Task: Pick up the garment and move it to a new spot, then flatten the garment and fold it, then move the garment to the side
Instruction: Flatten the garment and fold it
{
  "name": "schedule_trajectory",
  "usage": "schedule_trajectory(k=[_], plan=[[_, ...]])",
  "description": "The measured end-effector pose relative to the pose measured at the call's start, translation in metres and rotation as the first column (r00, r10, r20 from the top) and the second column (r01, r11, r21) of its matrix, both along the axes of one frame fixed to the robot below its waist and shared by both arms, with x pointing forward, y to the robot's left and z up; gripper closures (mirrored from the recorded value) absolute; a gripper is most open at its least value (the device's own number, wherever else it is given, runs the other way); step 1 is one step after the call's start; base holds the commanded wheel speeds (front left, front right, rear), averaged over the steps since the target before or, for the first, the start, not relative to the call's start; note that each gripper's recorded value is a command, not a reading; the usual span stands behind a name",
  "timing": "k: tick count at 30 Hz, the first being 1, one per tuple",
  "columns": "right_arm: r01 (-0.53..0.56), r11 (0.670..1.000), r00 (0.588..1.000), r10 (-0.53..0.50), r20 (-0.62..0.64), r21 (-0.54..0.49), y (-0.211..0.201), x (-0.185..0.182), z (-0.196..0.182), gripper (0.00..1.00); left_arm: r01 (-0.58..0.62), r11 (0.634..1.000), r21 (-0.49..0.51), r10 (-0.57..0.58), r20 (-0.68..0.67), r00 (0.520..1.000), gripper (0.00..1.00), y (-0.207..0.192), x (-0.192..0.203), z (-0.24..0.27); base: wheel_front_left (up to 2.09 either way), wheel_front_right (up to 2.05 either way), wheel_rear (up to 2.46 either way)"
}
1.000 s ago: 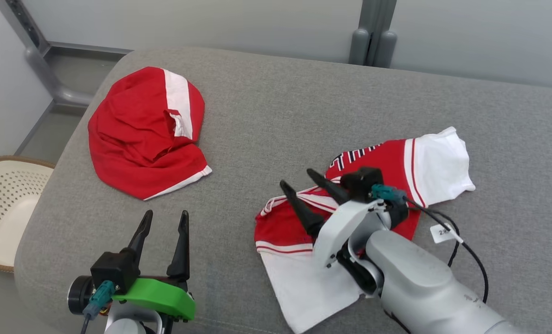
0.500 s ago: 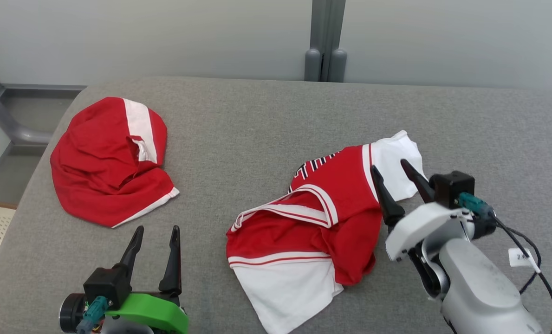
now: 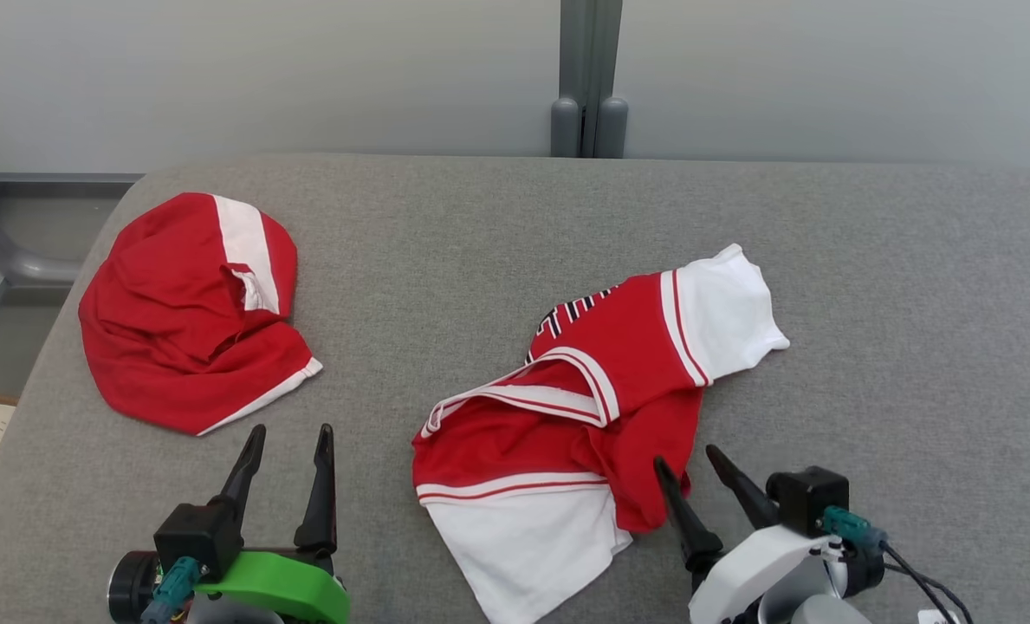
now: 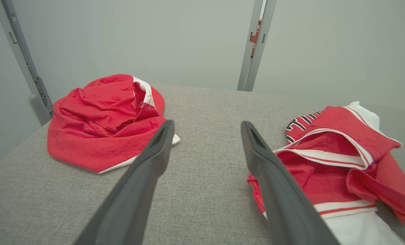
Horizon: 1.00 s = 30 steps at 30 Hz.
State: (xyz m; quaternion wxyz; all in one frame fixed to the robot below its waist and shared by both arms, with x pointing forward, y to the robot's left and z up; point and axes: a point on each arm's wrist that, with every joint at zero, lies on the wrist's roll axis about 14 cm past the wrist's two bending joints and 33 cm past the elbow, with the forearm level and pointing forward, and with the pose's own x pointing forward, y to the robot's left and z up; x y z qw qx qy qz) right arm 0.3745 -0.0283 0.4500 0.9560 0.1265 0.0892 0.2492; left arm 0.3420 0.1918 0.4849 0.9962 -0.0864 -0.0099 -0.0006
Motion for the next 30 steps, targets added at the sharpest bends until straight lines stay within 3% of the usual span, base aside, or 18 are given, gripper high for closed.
schedule_trajectory(k=[17,19,20,21,27,30], plan=[[-0.005,0.999,0.986,0.011,-0.168,0.034,0.012,-0.015,-0.037,0.02,-0.028,1.0,0.0,0.028,-0.016,0.999,0.0,0.008,-0.005,-0.004,0.0,0.0,0.0],[-0.015,0.999,0.982,0.021,-0.187,0.034,0.016,-0.016,-0.042,0.24,-0.03,1.0,-0.002,0.03,-0.016,0.999,0.0,0.009,-0.004,-0.004,0.0,0.0,0.0],[-0.02,0.999,0.981,0.026,-0.192,0.037,0.018,-0.016,-0.043,0.65,-0.031,1.0,-0.001,0.031,-0.017,0.999,0.0,0.009,-0.004,-0.005,0.0,0.0,0.0],[-0.024,0.999,0.981,0.032,-0.193,0.04,0.021,-0.015,-0.043,1.0,-0.033,0.999,-0.001,0.033,-0.018,0.999,0.0,0.01,-0.004,-0.005,0.0,0.0,0.0],[-0.033,0.998,0.984,0.042,-0.171,0.06,0.028,-0.01,-0.037,1.0,-0.043,0.999,-0.001,0.043,-0.022,0.999,0.0,0.013,-0.004,-0.006,0.0,0.0,0.0],[0.047,0.998,0.993,-0.043,-0.113,0.036,-0.006,0.011,-0.026,1.0,-0.039,0.999,-0.002,0.039,-0.02,0.999,0.0,0.012,-0.002,-0.006,0.0,0.0,0.0]])
